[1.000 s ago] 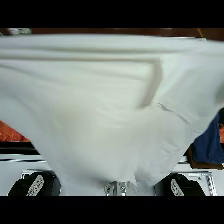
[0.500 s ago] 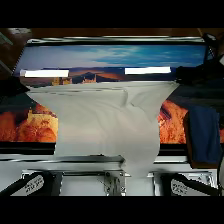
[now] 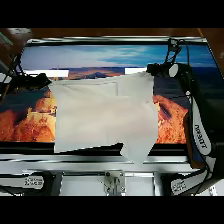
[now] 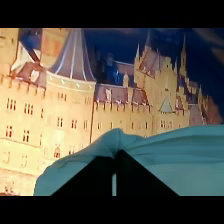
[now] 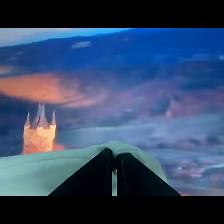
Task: Fold the shirts.
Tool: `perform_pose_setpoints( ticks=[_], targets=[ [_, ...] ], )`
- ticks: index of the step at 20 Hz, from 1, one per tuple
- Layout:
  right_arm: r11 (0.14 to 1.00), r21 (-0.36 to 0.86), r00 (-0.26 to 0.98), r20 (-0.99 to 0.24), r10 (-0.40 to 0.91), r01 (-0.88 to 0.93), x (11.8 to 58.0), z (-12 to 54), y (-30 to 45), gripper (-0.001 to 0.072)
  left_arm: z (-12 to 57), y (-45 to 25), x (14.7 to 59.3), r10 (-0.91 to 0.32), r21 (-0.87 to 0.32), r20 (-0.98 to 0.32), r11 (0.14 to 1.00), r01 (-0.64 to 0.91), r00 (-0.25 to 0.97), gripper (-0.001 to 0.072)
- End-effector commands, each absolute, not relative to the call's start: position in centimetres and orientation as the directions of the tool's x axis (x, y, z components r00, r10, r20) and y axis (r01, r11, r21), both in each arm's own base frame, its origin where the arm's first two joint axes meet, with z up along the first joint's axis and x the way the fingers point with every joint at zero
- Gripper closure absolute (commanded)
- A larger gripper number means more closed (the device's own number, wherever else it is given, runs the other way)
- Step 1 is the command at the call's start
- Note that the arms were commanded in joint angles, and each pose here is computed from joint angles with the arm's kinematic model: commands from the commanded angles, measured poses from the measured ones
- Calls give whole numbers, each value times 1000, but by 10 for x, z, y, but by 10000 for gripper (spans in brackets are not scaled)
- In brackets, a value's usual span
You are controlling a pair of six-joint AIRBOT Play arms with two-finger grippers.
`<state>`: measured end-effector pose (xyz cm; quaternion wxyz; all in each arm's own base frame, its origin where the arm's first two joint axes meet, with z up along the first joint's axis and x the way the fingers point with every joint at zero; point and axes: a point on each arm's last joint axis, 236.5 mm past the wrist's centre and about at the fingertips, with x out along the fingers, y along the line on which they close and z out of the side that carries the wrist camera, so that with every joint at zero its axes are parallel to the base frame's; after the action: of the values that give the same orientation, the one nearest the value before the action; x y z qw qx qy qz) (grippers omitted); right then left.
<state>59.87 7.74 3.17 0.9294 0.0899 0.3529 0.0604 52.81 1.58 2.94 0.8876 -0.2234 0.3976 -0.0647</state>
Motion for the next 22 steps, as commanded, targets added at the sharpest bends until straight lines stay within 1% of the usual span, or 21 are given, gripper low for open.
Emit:
perform_pose_setpoints(
  ticks=[1,3,5,7,8,10,12,14,16,17,19,20,22],
  targets=[
    [975,219,758,-629,174,-42,615,-1,85,644,-5,16,550,-261,-432,-670,898,-79,695,670],
    [975,218,700,-691,180,-37,605,-27,87,644,-30,5,537,-314,-450,-719,890,-70,621,670],
    [981,191,638,-749,176,-46,590,-37,86,644,-43,-1,513,-345,-394,-781,919,18,521,671],
    [990,125,563,-814,143,-70,566,-36,77,644,-50,6,479,-342,-341,-855,937,73,390,671],
    [991,107,511,-849,131,-77,551,-37,74,644,-54,9,461,-340,-333,-886,940,77,315,671],
    [992,97,369,-922,118,-76,516,-49,71,644,-64,6,431,-360,-361,-914,932,26,187,671],
    [997,37,245,-968,53,-69,488,-65,56,644,-73,0,413,-376,-377,-922,926,3,97,672],
    [999,-31,186,-982,-23,-37,477,-76,38,644,-79,4,403,-353,-355,-934,935,-18,46,671],
    [999,-52,144,-988,-50,-5,469,-85,32,643,-83,15,397,-307,-308,-951,950,-44,22,671],
    [999,-34,125,-991,-36,19,466,-91,36,644,-84,16,396,-302,-303,-953,952,-50,20,671],
    [998,38,90,-995,34,42,461,-104,53,644,-84,15,397,-302,-303,-953,951,-62,22,671],
    [997,56,77,-996,52,48,459,-109,57,643,-84,13,397,-303,-303,-953,951,-66,19,671],
    [997,54,67,-996,50,59,458,-113,57,643,-85,9,396,-305,-305,-952,950,-64,11,671]
  ],
)
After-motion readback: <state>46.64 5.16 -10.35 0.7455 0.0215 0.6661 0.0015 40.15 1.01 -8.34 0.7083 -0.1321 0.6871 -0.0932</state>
